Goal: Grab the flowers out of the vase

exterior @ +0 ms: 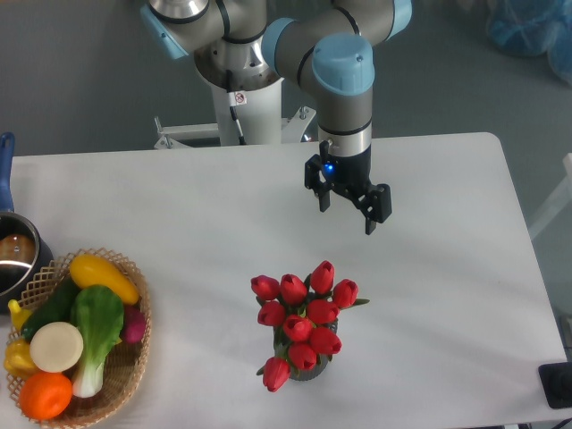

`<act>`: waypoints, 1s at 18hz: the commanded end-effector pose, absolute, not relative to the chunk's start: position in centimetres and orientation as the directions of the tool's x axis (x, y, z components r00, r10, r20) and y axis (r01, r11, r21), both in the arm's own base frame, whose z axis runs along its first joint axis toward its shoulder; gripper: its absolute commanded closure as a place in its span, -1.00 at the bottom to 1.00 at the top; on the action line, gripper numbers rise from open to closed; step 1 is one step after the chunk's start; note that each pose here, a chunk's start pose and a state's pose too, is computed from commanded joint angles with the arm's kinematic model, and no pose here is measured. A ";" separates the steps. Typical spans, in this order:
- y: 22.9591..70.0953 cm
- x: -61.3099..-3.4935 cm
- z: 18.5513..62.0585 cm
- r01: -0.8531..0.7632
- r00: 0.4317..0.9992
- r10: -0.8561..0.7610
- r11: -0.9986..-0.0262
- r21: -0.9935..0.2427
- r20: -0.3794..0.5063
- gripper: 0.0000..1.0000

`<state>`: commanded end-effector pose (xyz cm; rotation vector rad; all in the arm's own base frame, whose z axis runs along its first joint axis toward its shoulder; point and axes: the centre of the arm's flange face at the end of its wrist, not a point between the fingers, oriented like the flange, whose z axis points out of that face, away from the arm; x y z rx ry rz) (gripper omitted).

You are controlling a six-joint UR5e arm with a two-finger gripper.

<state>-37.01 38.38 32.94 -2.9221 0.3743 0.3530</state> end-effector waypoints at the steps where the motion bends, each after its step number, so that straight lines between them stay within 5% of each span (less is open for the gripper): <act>1: 38.4 -36.9 32.9 -0.267 0.941 -0.226 -0.954 -0.140 -0.253 -1.00; 18: 40.8 -38.6 34.8 -0.204 0.974 -0.138 -0.887 -0.415 -0.182 -1.00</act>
